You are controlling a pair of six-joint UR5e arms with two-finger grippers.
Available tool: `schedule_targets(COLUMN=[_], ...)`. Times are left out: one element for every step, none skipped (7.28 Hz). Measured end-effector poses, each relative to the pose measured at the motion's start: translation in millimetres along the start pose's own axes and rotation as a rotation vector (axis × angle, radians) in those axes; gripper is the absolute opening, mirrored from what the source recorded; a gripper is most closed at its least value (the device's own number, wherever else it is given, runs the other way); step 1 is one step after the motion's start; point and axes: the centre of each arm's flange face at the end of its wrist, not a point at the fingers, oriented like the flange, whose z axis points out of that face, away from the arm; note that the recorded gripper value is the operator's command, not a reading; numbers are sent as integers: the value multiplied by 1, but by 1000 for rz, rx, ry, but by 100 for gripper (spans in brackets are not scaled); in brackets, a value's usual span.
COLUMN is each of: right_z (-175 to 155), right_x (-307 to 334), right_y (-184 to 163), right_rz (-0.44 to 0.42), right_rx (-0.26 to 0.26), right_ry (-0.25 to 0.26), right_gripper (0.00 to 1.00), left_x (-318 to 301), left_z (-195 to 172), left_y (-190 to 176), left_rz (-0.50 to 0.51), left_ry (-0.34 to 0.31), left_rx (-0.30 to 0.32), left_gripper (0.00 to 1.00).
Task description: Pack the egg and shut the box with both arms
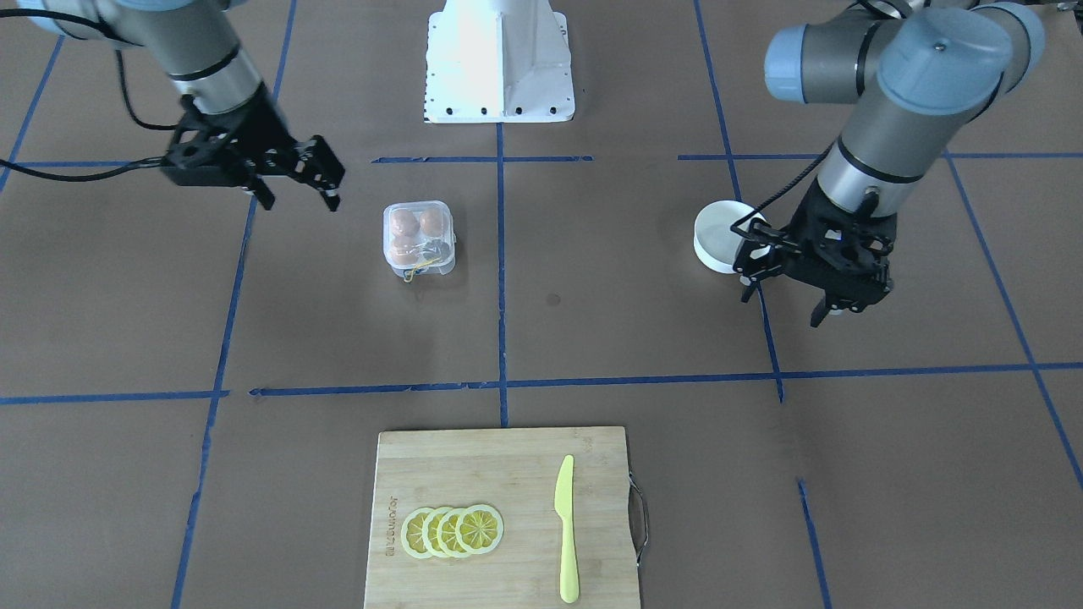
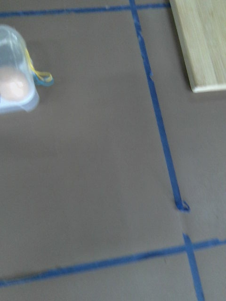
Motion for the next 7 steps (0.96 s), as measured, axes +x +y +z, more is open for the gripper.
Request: schedule_targets(right_z=[-9,-21,-34,-50,-69,-92,-112], right_x=[57,115,180,246,301,347,381], right_y=[-32,-68,-109,-143,-165,-175,-177], right_rz=[-38,-65,-100,-142,-164,-177,-196], right_rx=[0,-13,-32,-35,-30,-33,-54], right_ry=[46,72,79,85,98,117,137], right_gripper=[100,100,100,100,100,100,100], left_x=[-38,-80,-128,-179,-230,-278,-324], left_z=[-3,-6,-13,-24,-37,-51,-60], left_y=[10,22,37,57,79,98,118], left_rz=[27,56,73,76,78,67,46], left_ry=[-36,-68,-77,-55,-27,-27,-38], left_rx=[-8,-23,-43,-63,-74,-75,-82], left_gripper=[100,100,100,100,100,100,100])
